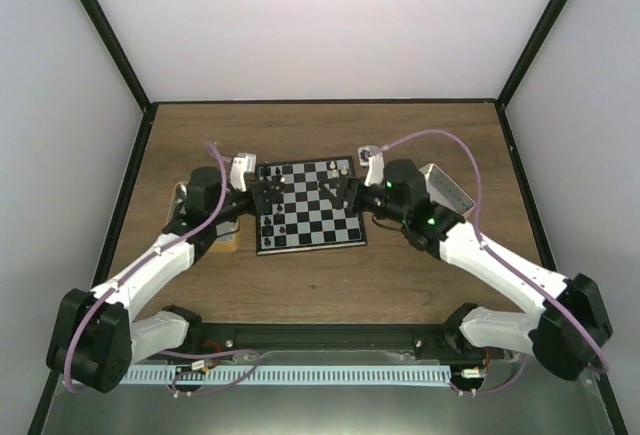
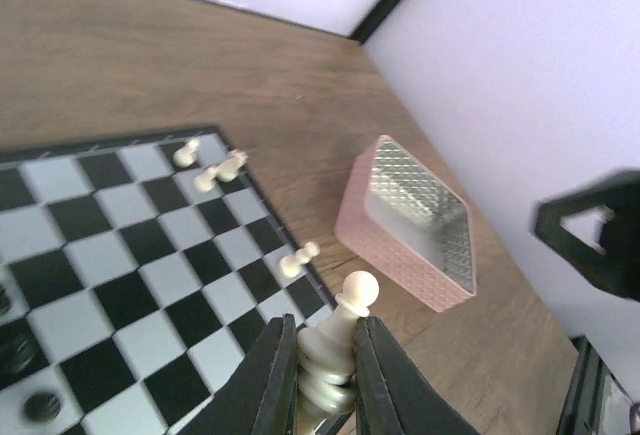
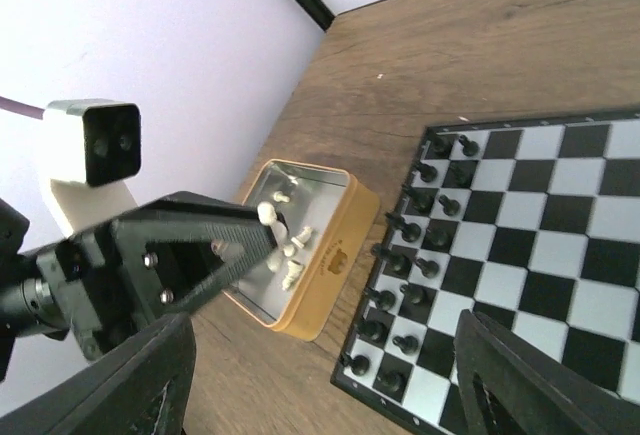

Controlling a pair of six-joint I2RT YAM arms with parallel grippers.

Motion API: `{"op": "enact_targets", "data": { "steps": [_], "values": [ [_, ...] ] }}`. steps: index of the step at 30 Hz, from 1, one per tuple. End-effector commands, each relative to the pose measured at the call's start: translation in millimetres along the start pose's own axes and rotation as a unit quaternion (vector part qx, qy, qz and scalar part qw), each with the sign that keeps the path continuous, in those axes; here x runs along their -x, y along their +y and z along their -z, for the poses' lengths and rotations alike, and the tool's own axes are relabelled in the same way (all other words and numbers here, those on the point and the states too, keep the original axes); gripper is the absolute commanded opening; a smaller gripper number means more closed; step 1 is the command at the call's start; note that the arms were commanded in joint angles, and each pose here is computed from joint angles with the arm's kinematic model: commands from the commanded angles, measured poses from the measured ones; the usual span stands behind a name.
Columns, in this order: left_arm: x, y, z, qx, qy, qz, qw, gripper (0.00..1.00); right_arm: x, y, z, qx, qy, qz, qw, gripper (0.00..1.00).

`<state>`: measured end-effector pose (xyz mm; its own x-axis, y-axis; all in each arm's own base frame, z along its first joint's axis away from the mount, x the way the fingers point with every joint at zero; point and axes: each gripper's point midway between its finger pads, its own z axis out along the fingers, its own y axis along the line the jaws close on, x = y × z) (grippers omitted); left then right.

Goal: Set up the chess pieces on the board
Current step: Pick up the chess piece from the storage box.

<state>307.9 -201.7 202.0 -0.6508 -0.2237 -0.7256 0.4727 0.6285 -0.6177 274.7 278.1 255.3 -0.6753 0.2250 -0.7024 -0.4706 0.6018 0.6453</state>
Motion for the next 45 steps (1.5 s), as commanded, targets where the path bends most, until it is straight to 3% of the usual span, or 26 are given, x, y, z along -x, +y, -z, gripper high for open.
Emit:
{"op": "enact_targets", "data": {
  "steps": [1,7,15,21,39,42,45],
  "values": [
    [14,-40,-7,-0.088,-0.031,-0.119,0.989,0.14,14,23,-22,0.042,0.034,0.021,0.998,0.71],
    [4,-46,-15,-0.123,-0.006,-0.17,0.978,0.14,8,33,-43,0.08,0.074,0.041,0.993,0.63],
    [-3,-44,-30,-0.142,0.027,-0.181,0.973,0.14,-8,26,-65,0.087,0.118,0.037,0.988,0.47],
    [-11,-39,-33,-0.143,0.042,-0.179,0.972,0.14,-2,21,-75,0.078,0.101,0.018,0.992,0.41],
    [-19,-42,-30,-0.157,0.048,-0.184,0.969,0.14,-5,17,-80,0.079,0.098,-0.006,0.992,0.11],
    [-17,-43,-29,-0.158,0.046,-0.182,0.969,0.19,-5,17,-79,0.08,0.095,-0.008,0.992,0.08],
    [-15,-45,-28,-0.159,0.042,-0.176,0.97,0.33,-2,19,-75,0.084,0.085,-0.011,0.993,0.07]
  ]
}}
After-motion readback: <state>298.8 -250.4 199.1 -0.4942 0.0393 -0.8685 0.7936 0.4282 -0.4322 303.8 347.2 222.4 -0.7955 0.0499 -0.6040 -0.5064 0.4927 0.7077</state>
